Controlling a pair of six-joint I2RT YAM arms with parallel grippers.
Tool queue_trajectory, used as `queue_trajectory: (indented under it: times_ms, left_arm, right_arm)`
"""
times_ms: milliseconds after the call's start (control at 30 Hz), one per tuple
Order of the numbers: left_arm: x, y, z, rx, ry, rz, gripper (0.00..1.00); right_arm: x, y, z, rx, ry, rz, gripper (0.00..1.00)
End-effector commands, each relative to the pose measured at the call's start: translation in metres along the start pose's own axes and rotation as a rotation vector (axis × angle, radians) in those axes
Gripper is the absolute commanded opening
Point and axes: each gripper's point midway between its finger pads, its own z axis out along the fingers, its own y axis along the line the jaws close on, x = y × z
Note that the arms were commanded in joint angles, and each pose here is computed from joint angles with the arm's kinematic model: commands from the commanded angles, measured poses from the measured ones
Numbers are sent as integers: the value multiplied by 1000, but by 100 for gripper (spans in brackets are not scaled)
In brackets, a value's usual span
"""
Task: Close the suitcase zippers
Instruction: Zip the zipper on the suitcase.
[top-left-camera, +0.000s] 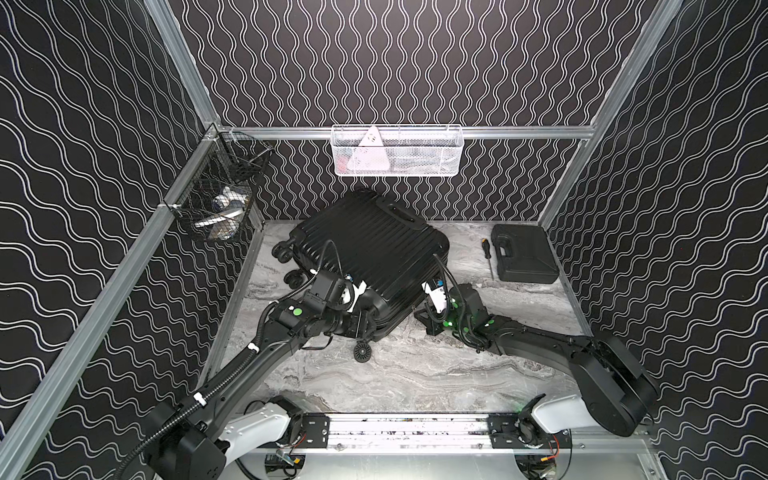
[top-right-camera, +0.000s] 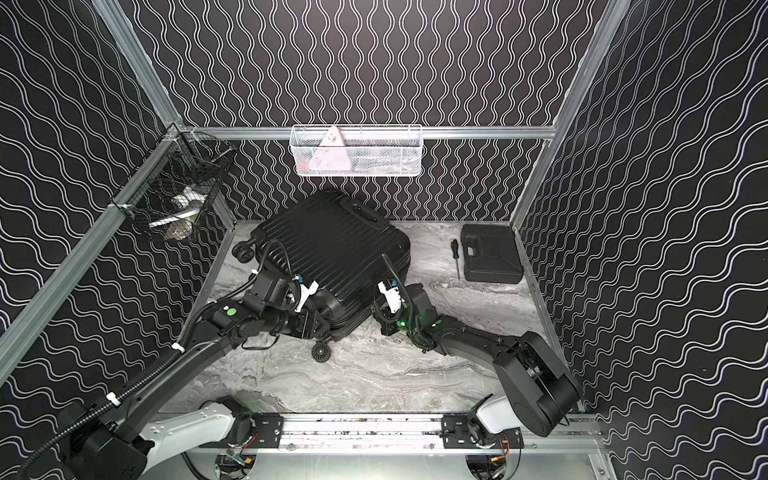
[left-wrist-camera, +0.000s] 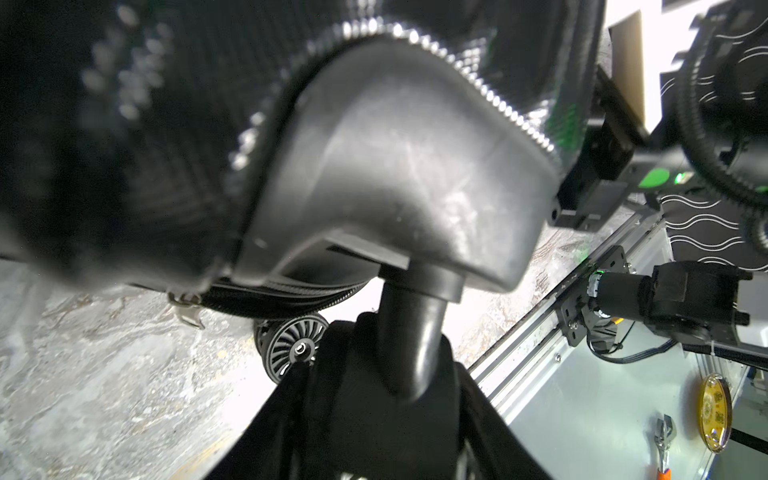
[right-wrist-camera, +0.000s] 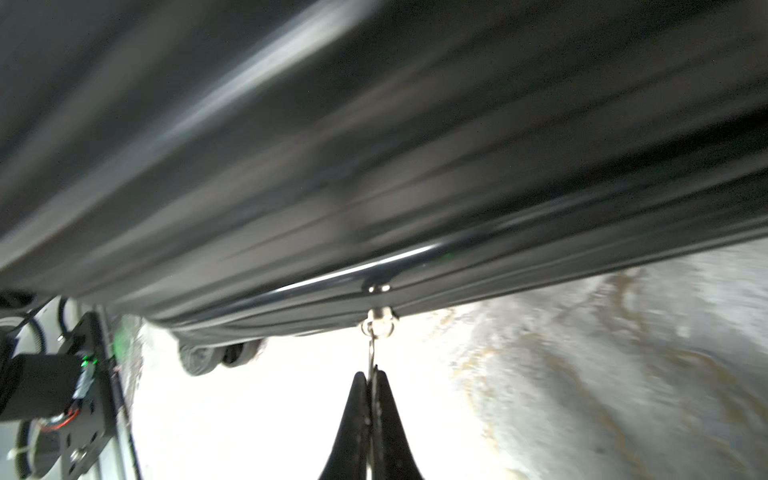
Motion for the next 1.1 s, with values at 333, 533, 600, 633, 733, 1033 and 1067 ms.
queue_trajectory:
  times_ms: [333, 533, 600, 633, 733, 1033, 1067]
  left_arm:
    - [-37, 4, 4, -24, -153, -97, 17]
    - [-39, -3, 7, 19, -153, -102, 18]
    - [-39, -5, 8, 27, -148, -103, 18]
    - [-39, -6, 9, 33, -145, -103, 17]
    - [-38, -8, 11, 50, -137, -102, 17]
    - [-39, -22, 10, 114, -124, -34, 39]
    - [-41, -20, 7, 97, -126, -14, 50]
  right_arm:
    - [32, 62, 10, -163, 85, -77, 0]
    - [37, 76, 12, -203, 97, -102, 0]
    - [38, 82, 13, -218, 99, -112, 0]
    - [38, 83, 13, -223, 101, -115, 0]
    - [39, 89, 13, -243, 109, -127, 0]
    - [47, 98, 12, -270, 144, -143, 0]
    - [46, 94, 12, -248, 136, -138, 0]
